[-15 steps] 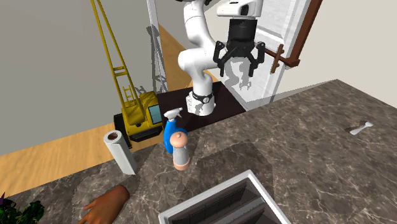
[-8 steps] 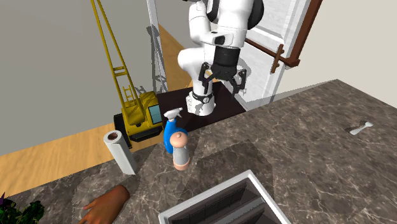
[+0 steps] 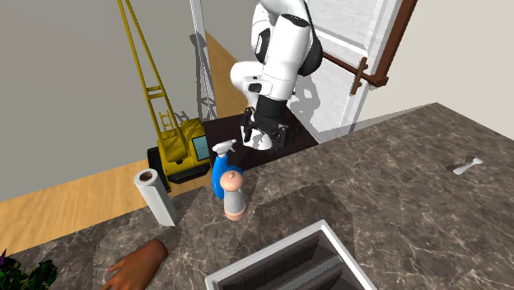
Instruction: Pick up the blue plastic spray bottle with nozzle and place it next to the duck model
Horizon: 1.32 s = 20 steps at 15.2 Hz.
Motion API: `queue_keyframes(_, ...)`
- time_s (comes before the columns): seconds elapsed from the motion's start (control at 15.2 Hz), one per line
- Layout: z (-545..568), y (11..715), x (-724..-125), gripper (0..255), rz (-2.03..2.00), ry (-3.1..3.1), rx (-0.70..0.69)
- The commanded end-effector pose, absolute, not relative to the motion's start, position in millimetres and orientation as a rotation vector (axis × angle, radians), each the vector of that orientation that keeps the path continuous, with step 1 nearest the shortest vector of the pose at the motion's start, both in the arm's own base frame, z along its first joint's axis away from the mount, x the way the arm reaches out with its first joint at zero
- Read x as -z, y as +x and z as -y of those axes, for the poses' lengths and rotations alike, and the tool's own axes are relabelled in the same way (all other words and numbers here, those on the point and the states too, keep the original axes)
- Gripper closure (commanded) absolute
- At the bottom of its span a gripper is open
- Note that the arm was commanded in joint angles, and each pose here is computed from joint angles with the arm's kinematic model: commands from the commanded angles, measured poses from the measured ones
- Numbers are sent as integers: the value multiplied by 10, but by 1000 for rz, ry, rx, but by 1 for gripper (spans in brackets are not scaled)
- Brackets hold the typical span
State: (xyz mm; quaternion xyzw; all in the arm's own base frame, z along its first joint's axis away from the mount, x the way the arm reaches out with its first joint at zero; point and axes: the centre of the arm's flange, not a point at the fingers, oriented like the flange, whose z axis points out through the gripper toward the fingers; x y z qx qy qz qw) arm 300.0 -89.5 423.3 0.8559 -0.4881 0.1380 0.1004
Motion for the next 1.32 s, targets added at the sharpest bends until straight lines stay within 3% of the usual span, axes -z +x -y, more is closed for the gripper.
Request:
queue_keyframes(0.0,988,2959,-4012,0,1561,2438,-414)
queue_keyframes(0.46,1314,2727,-3259,0,1919,2097,-420)
queue_keyframes(1.25,1468,2739,-2890,0,1919,2097,-420)
